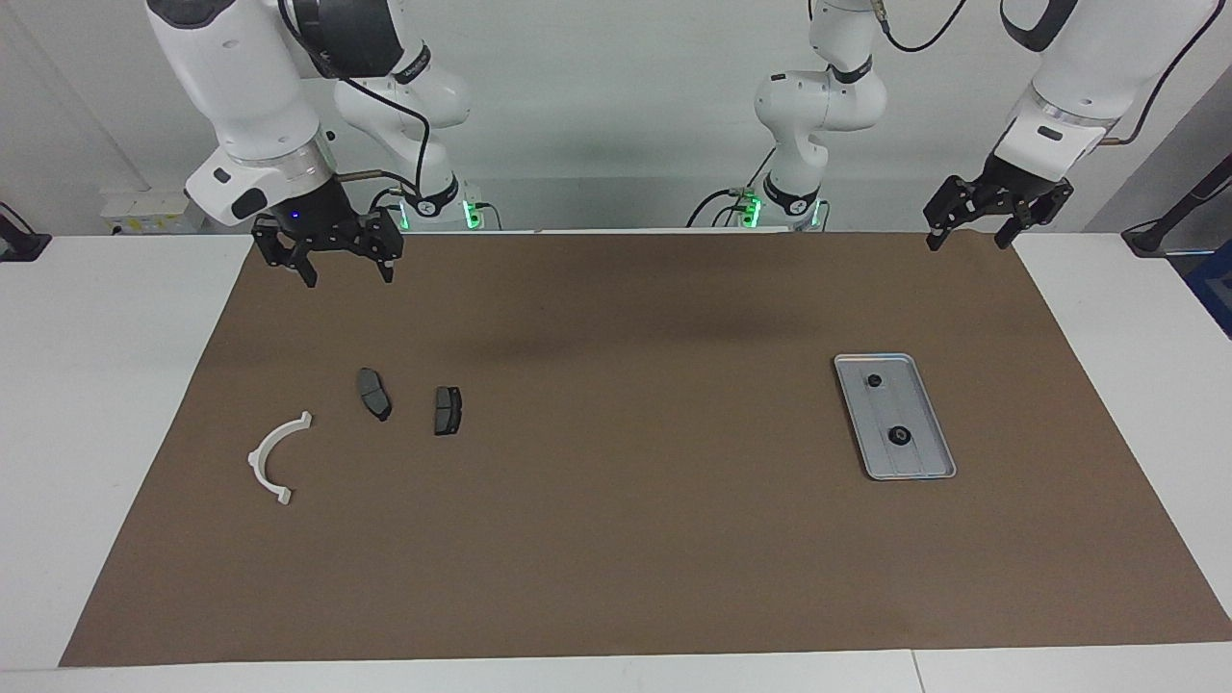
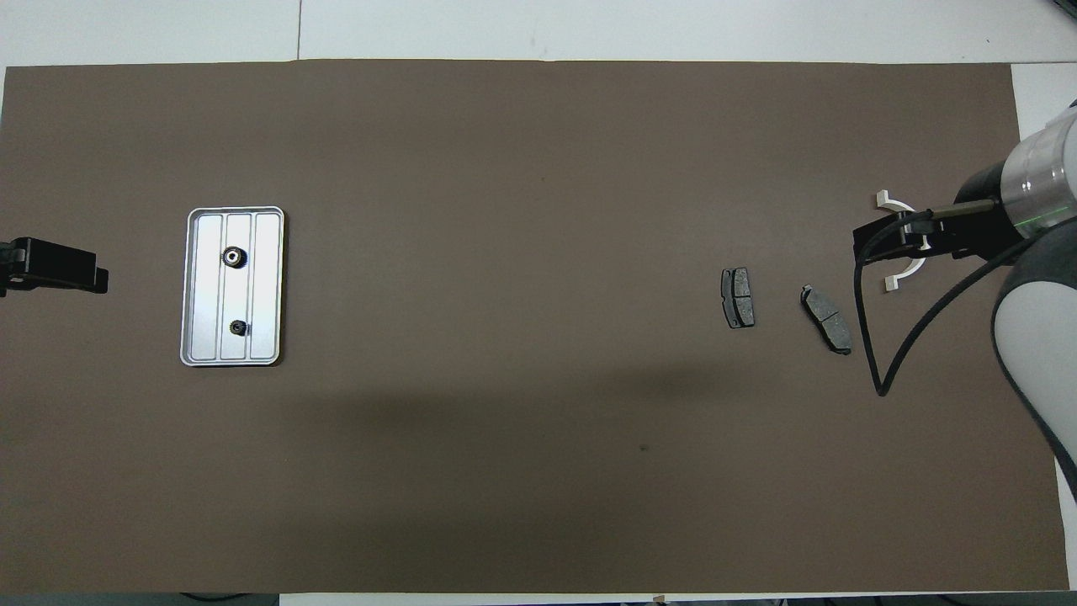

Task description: Pick bearing gear from pile to tray

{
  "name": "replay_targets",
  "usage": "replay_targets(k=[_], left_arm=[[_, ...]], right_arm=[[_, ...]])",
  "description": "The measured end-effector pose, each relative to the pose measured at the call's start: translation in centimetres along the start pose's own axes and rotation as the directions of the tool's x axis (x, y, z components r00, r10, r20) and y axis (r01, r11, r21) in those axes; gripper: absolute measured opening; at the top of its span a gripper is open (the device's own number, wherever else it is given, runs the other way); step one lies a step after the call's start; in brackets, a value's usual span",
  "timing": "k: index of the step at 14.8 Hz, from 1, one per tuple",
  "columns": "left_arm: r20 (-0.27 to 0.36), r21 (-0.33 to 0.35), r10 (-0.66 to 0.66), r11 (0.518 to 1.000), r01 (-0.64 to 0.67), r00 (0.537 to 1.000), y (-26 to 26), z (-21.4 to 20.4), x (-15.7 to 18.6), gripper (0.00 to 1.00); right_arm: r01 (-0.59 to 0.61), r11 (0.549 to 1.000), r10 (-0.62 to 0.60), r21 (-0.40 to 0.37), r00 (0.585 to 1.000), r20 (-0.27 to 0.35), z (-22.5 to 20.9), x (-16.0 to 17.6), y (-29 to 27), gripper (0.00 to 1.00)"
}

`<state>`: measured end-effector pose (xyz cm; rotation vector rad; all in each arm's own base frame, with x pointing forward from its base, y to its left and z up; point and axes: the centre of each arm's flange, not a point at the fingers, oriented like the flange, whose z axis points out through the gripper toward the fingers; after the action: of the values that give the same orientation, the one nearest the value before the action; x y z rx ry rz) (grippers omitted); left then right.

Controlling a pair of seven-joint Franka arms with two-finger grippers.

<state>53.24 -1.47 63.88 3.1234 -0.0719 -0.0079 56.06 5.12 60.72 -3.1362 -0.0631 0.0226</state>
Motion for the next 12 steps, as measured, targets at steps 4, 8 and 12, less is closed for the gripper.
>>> replay_targets(k=[4, 8, 12], left_arm=[[-0.055, 0.002, 0.008, 1.000, -0.008, 0.998, 0.3, -0.4, 0.7, 1.00], [-0.073, 0.003, 0.020, 1.000, -0.020, 0.997, 0.9, -0.2, 1.0, 1.00], [-0.069, 0.003, 0.025, 1.000, -0.025, 0.997, 1.2, -0.1, 1.0, 1.00]], right_arm=[[-0.001, 1.000, 0.001, 0.000, 1.000, 0.000, 0.0, 0.0, 0.0, 1.00], [-0.005, 1.000, 0.005, 0.000, 1.000, 0.000, 0.0, 0.0, 0.3, 1.00], [-0.006, 1.000, 0.006, 0.000, 1.000, 0.000, 0.0, 0.0, 0.3, 1.00]])
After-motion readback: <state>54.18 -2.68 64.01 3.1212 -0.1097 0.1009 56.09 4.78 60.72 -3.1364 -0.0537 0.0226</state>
